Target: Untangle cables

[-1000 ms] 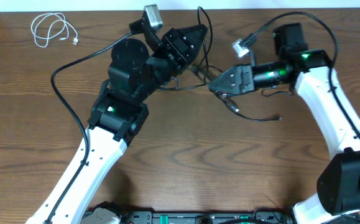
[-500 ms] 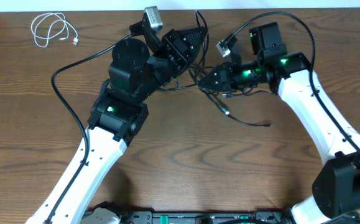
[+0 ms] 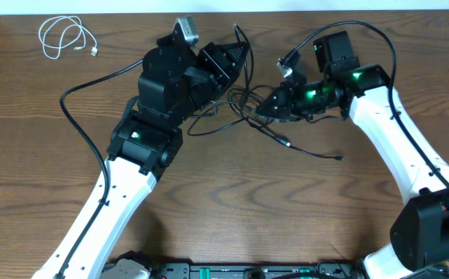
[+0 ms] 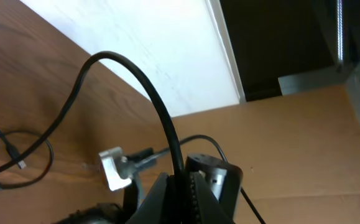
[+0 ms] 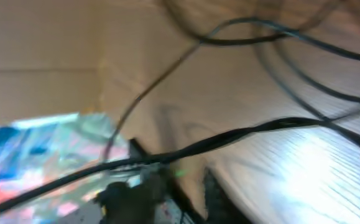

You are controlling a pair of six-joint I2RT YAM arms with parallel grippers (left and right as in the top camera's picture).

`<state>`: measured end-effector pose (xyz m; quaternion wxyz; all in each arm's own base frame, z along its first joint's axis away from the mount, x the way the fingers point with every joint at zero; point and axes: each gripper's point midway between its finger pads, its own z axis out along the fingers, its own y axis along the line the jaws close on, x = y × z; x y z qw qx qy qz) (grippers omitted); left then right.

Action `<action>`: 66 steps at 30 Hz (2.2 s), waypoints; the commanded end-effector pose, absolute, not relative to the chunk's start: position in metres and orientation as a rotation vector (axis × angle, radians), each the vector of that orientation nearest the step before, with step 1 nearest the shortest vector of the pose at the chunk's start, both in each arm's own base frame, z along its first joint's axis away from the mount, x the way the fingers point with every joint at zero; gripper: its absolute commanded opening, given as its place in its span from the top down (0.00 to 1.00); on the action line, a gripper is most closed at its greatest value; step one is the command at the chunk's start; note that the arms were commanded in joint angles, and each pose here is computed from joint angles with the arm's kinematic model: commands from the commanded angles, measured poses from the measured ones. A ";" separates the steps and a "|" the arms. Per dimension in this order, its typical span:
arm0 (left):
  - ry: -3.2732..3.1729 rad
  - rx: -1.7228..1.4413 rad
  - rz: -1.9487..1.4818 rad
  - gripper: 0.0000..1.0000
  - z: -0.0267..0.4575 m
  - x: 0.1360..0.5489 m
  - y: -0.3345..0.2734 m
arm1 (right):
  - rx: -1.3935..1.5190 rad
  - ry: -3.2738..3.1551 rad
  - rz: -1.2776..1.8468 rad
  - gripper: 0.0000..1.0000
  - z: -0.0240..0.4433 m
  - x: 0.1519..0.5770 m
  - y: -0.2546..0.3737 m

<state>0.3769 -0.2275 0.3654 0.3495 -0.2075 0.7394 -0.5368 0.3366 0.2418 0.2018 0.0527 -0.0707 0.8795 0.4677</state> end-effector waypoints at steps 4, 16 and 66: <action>1.791 -0.710 -1.314 0.93 0.376 0.394 -0.202 | -0.353 2.572 1.745 0.01 0.243 0.304 0.267; 1.675 -0.891 -1.457 0.93 0.392 0.399 -0.198 | 0.056 2.791 1.371 0.13 0.208 0.313 0.308; 1.794 -0.497 -1.271 0.93 0.401 0.387 -0.107 | 0.876 2.547 0.247 0.99 0.225 0.335 -0.019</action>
